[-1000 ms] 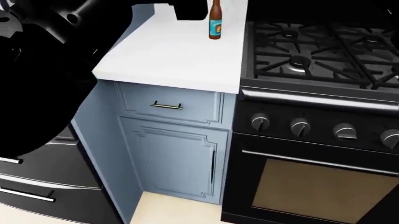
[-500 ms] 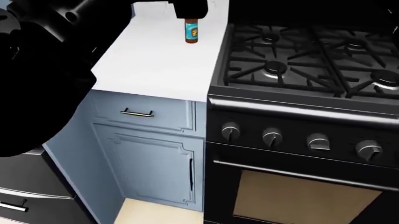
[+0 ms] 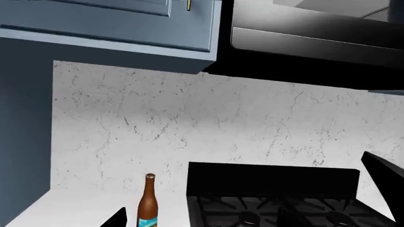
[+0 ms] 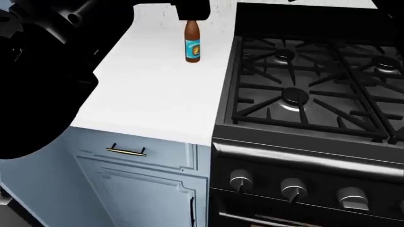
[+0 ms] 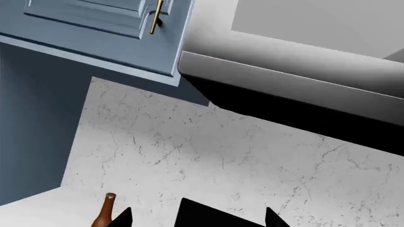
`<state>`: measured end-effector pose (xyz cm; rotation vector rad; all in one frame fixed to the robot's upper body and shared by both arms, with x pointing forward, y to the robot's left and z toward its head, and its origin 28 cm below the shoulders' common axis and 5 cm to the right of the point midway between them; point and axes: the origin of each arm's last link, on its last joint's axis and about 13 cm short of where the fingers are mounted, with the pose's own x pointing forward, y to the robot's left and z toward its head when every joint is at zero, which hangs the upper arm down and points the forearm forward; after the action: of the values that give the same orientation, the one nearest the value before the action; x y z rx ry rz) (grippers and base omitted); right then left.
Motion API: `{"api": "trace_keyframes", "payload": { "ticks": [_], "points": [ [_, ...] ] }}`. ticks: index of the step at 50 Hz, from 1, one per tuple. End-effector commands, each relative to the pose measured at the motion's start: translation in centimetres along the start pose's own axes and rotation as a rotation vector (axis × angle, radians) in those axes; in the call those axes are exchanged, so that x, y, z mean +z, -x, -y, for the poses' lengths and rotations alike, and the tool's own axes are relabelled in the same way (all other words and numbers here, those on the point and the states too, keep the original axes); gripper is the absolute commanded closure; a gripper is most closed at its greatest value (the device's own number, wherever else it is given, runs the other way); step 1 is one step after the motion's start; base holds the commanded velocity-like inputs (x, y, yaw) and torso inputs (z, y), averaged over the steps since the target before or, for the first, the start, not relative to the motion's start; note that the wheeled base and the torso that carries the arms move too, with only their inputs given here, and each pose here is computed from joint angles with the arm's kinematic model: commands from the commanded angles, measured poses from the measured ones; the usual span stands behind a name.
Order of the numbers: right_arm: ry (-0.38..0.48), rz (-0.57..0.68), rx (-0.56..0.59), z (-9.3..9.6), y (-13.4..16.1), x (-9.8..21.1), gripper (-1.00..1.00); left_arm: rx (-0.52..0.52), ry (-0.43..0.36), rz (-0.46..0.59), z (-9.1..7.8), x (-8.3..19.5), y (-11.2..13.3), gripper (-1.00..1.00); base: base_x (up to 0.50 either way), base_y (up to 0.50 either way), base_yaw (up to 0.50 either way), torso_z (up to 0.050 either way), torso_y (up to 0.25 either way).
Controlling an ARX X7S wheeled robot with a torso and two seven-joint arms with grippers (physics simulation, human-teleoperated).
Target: Move the drinks to the dining counter.
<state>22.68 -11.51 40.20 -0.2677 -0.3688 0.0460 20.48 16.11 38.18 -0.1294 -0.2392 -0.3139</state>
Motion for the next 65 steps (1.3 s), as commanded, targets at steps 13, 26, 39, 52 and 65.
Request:
{"api": "trace_keyframes", "payload": {
  "ticks": [13, 26, 39, 52, 65],
  "points": [
    [0.022, -0.03, -0.021, -0.02, -0.16, -0.14, -1.0, 0.002, -0.001, 0.003, 0.0, 0.08, 0.02, -1.0, 0.16, 0.03, 0.0, 0.0, 0.001],
    [0.017, -0.017, -0.01, 0.03, 0.02, -0.05, -1.0, -0.002, 0.0, -0.001, 0.04, -0.08, 0.07, -1.0, 0.43, 0.08, 0.0, 0.0, 0.0],
    [-0.081, 0.033, 0.016, 0.09, 0.13, 0.32, -1.0, -0.004, 0.001, 0.003, 0.08, 0.18, 0.1, -1.0, 0.11, 0.02, -0.19, 0.0, 0.002],
    [-0.019, -0.011, -0.014, -0.07, -0.19, -0.11, -1.0, -0.001, 0.002, 0.004, 0.02, 0.16, 0.03, -1.0, -0.03, 0.0, -0.35, 0.0, 0.0],
    [0.015, -0.003, -0.015, -0.06, -0.07, 0.06, -1.0, -0.002, 0.002, 0.003, 0.07, 0.09, 0.09, -1.0, -0.03, 0.41, 0.0, 0.0, 0.0]
  ]
}}
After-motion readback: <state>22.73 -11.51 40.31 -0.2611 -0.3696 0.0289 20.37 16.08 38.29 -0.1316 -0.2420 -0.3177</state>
